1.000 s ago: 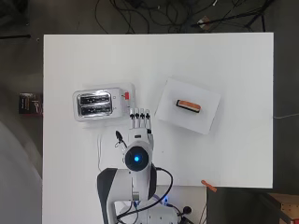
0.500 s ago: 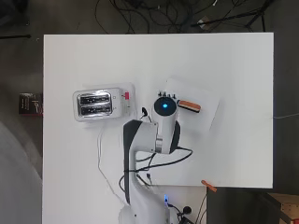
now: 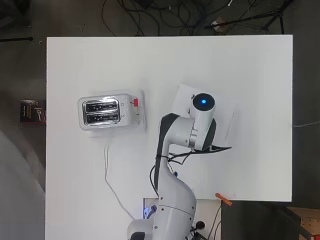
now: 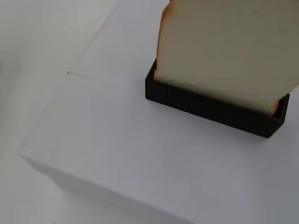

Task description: Teleoperate dual arm-hand system to toast a bread

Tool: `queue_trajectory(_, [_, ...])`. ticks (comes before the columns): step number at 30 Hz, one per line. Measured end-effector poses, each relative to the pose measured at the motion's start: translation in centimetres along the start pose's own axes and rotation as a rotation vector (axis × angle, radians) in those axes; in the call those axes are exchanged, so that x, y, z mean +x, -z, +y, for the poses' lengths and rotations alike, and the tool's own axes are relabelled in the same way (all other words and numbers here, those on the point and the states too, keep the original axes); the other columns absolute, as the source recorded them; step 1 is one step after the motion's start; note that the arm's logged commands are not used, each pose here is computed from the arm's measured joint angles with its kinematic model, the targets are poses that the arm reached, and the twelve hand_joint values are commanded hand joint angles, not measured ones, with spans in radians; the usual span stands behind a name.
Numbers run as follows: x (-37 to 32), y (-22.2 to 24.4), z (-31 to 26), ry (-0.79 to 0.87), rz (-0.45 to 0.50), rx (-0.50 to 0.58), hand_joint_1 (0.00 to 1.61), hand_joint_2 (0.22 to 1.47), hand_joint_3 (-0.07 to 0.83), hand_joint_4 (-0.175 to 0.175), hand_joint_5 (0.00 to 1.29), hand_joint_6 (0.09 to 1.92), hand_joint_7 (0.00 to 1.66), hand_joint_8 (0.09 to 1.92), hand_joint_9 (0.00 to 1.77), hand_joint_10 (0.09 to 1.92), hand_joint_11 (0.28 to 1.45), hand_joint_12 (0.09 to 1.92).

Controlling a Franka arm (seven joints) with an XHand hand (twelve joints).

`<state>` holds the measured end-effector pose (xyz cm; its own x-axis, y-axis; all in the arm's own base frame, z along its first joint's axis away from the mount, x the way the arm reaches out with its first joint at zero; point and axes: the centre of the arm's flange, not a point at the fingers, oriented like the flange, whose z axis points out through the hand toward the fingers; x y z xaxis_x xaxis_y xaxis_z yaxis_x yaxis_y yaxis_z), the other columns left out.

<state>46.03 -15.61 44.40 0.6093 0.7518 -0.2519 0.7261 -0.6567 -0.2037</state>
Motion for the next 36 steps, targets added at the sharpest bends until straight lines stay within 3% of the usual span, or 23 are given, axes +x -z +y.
queue_trajectory(4, [0.4, -1.9, 1.9, -0.013, -0.159, 0.027, 0.39, 0.92, -0.009, -0.043, 0.27, 0.09, 0.41, 0.09, 0.52, 0.09, 0.46, 0.09])
queue_trajectory(10, [1.8, -4.0, 2.3, 0.012, -0.198, 0.066, 0.41, 0.92, -0.005, -0.037, 0.26, 0.09, 0.37, 0.09, 0.49, 0.09, 0.47, 0.09])
queue_trajectory(22, [-1.3, -3.1, 2.6, -0.08, -0.258, 0.052, 0.41, 0.96, 0.009, -0.032, 0.29, 0.09, 0.4, 0.09, 0.51, 0.09, 0.47, 0.09])
queue_trajectory(24, [-1.7, -3.2, 2.7, -0.091, -0.272, 0.053, 0.45, 0.98, 0.01, -0.016, 0.38, 0.09, 0.45, 0.09, 0.55, 0.09, 0.49, 0.09])
queue_trajectory(25, [-1.8, -3.4, 2.7, -0.093, -0.28, 0.054, 0.63, 1.08, -0.034, 0.056, 0.55, 0.45, 0.66, 0.09, 0.74, 0.09, 0.57, 0.09])
queue_trajectory(26, [-1.7, -3.6, 2.7, -0.092, -0.287, 0.054, 0.89, 1.1, -0.036, -0.001, 0.69, 0.78, 0.92, 0.18, 1.02, 0.09, 0.68, 0.12])
queue_trajectory(27, [-1.4, -3.9, 2.7, -0.085, -0.291, 0.056, 1.06, 1.1, -0.024, -0.073, 0.76, 0.95, 1.08, 0.35, 1.24, 0.09, 0.72, 0.33])
queue_trajectory(28, [-1.0, -4.3, 2.7, -0.073, -0.29, 0.057, 1.16, 1.11, -0.012, -0.121, 0.78, 1.06, 1.15, 0.51, 1.38, 0.09, 0.71, 0.53])
queue_trajectory(30, [0.4, -5.1, 2.5, -0.045, -0.287, 0.058, 1.23, 1.12, -0.002, -0.163, 0.77, 1.16, 1.18, 0.69, 1.49, 0.09, 0.67, 0.74])
queue_trajectory(32, [2.5, -6.4, 1.9, -0.001, -0.285, 0.062, 1.24, 1.14, 0.0, -0.173, 0.75, 1.22, 1.16, 0.77, 1.5, 0.09, 0.64, 0.78])
queue_trajectory(35, [4.0, -7.5, 1.1, 0.03, -0.271, 0.062, 1.24, 1.15, 0.001, -0.175, 0.73, 1.24, 1.14, 0.81, 1.5, 0.09, 0.63, 0.78])
queue_trajectory(36, [3.6, -7.5, 1.1, 0.023, -0.261, 0.059, 1.12, 1.18, 0.001, -0.053, 0.74, 1.28, 1.17, 0.63, 1.49, 0.09, 0.63, 0.75])
